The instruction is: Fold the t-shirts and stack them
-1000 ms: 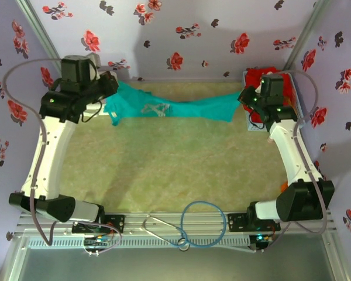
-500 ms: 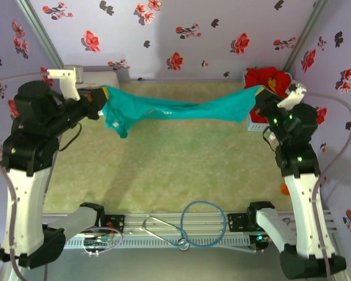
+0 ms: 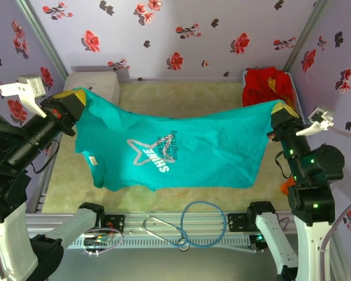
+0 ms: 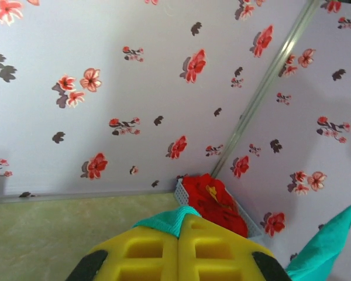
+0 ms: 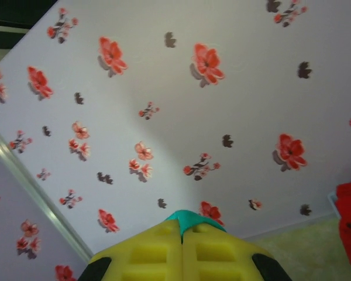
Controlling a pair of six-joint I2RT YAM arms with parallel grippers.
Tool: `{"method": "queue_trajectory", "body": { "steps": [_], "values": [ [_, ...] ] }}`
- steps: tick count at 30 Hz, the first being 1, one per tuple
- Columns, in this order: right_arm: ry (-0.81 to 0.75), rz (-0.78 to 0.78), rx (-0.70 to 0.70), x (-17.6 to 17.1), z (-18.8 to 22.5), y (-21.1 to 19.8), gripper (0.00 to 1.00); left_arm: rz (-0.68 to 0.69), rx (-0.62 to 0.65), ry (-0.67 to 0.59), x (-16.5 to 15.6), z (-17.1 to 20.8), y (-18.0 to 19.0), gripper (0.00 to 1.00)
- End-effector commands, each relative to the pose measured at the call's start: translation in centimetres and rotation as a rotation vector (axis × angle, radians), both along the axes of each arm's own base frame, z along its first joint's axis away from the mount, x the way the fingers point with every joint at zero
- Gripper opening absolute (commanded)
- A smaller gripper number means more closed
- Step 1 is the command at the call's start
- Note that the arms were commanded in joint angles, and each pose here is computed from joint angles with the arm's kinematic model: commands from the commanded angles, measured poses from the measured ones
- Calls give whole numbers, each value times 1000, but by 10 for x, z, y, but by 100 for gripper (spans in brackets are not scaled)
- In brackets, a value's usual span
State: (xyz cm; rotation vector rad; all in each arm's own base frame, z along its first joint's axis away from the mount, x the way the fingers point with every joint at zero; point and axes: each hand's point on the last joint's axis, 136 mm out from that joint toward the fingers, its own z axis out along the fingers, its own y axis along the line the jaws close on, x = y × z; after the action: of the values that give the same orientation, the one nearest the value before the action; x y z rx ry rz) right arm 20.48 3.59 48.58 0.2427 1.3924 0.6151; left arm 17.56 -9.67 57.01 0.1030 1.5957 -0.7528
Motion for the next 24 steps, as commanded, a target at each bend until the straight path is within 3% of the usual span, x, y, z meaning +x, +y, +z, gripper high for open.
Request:
{"method": "queue_trajectory", "body": {
  "steps": [1,5,8,18,24],
  "values": [
    [177,-135,35,29,-37,-22,0,116,-1,102,41,-21,8,0],
    [361,-226,62,64,-98,-34,0,228,93,265,95,-89,15,0],
    [502,-193,64,98,-154,-25,0,274,111,388,138,-148,19,0],
    [899,-142,20,211,-326,-7,0,216,23,724,269,-335,-2,0],
    [992,-73,55,279,-364,2,0,177,-8,759,337,-381,-7,0]
  ]
}}
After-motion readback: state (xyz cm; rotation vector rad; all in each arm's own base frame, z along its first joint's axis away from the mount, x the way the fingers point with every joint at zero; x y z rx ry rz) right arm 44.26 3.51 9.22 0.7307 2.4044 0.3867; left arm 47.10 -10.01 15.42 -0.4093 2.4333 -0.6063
